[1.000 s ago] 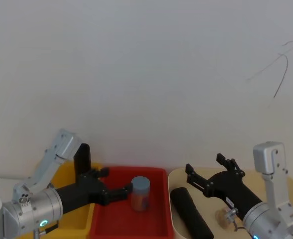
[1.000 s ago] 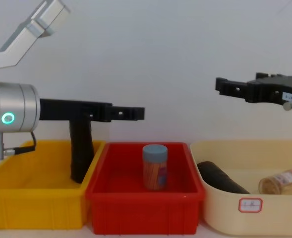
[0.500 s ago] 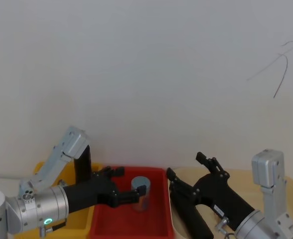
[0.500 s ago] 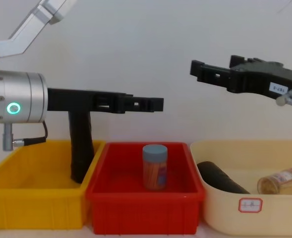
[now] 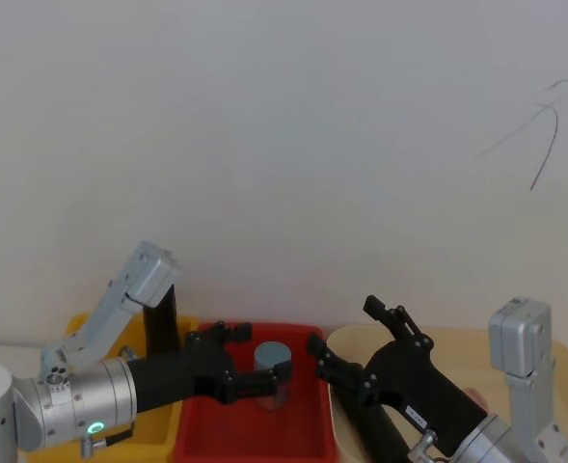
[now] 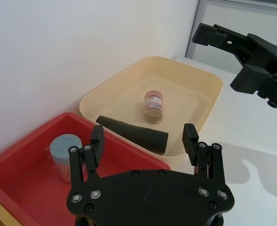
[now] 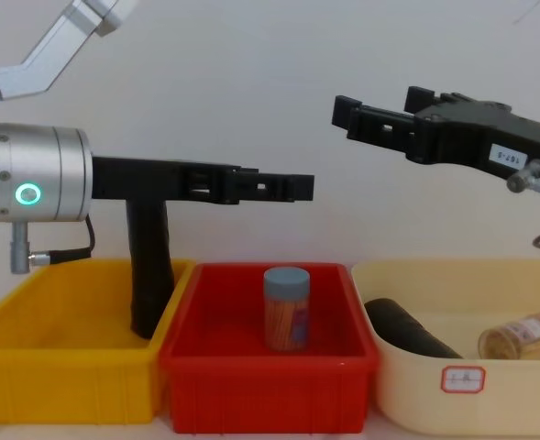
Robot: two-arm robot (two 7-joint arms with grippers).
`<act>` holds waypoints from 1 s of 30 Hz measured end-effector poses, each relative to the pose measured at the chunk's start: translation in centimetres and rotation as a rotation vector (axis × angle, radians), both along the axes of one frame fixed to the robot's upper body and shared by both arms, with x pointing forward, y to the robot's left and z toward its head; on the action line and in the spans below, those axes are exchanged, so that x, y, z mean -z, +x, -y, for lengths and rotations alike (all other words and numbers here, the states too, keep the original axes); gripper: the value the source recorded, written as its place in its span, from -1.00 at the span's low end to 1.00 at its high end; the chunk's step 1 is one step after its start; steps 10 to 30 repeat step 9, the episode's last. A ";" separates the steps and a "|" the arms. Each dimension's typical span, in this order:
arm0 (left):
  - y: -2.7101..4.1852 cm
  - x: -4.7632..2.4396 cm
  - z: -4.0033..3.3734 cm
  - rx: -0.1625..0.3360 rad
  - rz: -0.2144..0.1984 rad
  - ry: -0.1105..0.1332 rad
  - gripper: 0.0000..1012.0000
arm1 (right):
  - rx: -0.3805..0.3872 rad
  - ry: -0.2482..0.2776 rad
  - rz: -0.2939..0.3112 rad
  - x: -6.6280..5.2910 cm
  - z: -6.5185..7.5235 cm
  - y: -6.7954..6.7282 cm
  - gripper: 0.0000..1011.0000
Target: Pick up the garbage bag with the one hand and transfer it to the other hand.
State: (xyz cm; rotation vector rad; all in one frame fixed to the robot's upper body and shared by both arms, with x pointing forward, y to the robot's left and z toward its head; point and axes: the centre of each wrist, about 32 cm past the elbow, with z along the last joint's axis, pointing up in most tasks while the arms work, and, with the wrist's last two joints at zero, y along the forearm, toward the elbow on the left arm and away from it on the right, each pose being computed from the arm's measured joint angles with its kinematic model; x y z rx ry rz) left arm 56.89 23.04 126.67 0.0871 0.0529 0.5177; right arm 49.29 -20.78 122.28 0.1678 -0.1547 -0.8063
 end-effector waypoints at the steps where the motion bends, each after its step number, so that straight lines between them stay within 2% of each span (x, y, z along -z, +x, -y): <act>1: 0.00 0.00 0.00 0.001 0.000 0.000 0.98 | -0.002 0.000 0.000 0.0 0.0 0.0 0.98; 30: 0.02 -0.06 0.03 0.009 0.002 -0.001 0.98 | -0.016 0.005 0.007 0.0 -0.1 -0.1 0.98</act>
